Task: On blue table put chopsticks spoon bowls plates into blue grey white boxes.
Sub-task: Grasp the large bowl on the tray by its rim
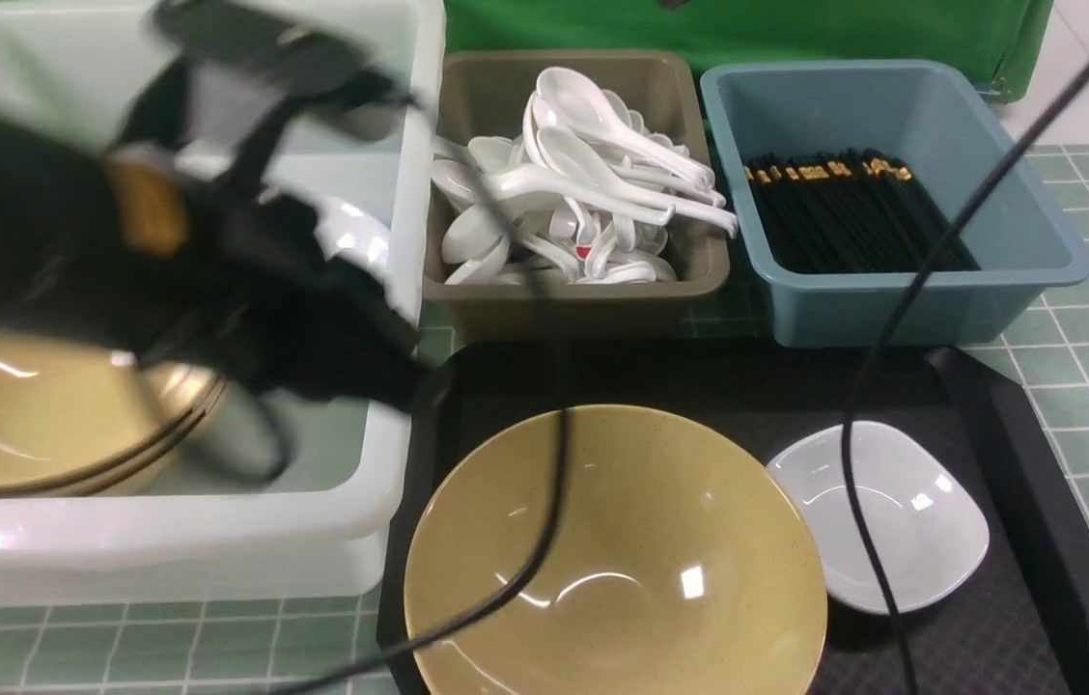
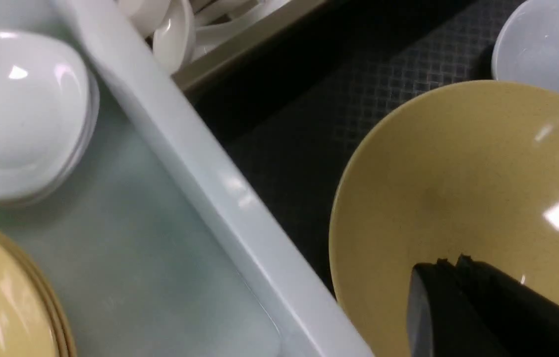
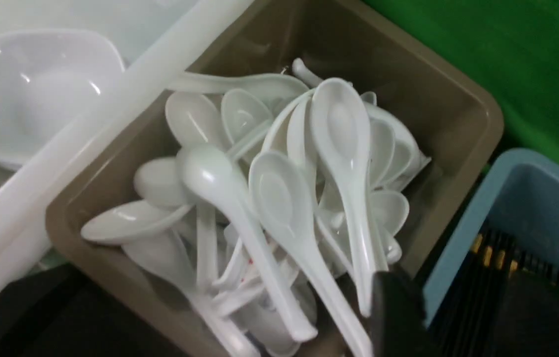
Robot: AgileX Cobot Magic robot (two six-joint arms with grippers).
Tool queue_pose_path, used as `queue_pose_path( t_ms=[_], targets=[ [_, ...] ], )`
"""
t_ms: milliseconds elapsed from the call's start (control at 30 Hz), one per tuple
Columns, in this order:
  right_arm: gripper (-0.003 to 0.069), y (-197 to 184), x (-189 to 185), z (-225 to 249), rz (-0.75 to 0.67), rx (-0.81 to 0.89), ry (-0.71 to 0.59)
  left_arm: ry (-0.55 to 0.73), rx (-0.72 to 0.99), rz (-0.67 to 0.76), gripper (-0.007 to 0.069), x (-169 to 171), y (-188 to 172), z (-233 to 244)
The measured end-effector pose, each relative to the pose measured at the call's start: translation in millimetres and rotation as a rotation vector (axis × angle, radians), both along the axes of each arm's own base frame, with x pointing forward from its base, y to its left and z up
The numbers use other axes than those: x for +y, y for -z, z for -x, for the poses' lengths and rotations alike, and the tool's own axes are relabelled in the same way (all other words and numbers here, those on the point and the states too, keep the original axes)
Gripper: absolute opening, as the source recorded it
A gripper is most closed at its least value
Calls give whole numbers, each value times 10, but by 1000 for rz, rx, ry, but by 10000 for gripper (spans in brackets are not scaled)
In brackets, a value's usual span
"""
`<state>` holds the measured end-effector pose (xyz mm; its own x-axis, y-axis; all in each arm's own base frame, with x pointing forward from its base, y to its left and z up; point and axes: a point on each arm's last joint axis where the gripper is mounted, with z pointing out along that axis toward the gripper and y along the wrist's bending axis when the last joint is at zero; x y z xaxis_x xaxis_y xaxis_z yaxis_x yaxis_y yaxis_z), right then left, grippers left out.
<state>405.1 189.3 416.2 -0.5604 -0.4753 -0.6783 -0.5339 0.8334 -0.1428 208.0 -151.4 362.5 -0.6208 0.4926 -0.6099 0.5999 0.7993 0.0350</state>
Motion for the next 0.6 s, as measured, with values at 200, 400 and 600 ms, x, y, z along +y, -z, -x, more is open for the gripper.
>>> queue_pose_path(
  t_ms=[200,400,600],
  targets=[
    [38,41,-179,603,85,122,-51,75,152,-129,159,-409,262,-507],
    [36,183,-425,1226,139,216,-85,187,230,-228,417,-721,740,-899],
    [36,276,-614,1604,131,206,-83,328,252,-303,520,-923,1158,-1149]
  ],
)
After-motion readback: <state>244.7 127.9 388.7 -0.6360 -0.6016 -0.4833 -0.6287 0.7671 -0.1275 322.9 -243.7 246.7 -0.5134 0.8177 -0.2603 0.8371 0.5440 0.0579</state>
